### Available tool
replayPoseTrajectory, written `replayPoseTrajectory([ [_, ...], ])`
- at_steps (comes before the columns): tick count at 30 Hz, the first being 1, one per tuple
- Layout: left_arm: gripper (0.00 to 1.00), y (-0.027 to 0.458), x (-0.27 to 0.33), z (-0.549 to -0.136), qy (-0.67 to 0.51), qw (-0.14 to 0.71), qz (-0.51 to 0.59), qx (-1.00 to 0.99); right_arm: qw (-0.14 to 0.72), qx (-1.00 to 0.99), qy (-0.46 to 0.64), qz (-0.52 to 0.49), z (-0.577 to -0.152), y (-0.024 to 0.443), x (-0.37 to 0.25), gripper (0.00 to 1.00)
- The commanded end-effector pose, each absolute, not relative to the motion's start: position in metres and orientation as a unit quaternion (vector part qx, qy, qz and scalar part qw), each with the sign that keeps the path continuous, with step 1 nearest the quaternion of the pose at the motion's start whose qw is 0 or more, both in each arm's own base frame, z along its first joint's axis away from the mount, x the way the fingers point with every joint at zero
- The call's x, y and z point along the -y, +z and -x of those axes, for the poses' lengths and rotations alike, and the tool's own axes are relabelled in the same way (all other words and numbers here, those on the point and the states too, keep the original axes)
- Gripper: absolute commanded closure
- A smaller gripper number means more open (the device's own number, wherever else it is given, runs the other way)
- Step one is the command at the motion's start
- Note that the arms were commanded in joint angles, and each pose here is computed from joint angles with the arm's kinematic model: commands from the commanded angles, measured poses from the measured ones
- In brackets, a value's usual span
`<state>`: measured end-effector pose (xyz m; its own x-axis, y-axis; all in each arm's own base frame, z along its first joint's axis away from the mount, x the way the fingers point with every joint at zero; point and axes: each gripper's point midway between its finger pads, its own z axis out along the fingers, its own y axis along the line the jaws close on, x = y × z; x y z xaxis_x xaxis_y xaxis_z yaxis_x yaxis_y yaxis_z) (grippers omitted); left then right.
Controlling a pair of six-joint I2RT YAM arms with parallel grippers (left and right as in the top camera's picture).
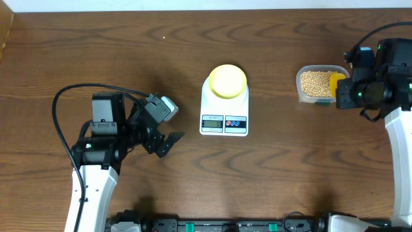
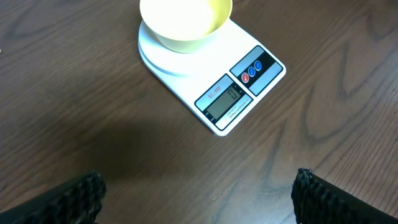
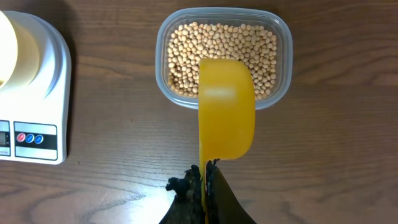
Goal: Scoop item into bowl and weigh 50g on scale
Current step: 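Move the yellow scoop with the right gripper over the soybean tub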
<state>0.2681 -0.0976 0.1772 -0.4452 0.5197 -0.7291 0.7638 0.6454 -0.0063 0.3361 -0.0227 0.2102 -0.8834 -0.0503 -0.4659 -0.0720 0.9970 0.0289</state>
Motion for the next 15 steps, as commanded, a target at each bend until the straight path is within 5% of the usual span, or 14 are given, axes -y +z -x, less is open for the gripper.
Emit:
replayPoseTrajectory([
  [1,0.02,0.1741,0.096,-0.2679,-0.169,0.355,-0.385,-0.835,0.253,-0.967,0.013,0.034,-0.3381,0.2197,0.0264,0.99],
  [15,0.02,0.1741,0.0959,-0.268,-0.169,0.355,-0.385,-0.835,0.258,-0.966,0.011,0.034,-0.3403,0.2208,0.0271,0.99],
])
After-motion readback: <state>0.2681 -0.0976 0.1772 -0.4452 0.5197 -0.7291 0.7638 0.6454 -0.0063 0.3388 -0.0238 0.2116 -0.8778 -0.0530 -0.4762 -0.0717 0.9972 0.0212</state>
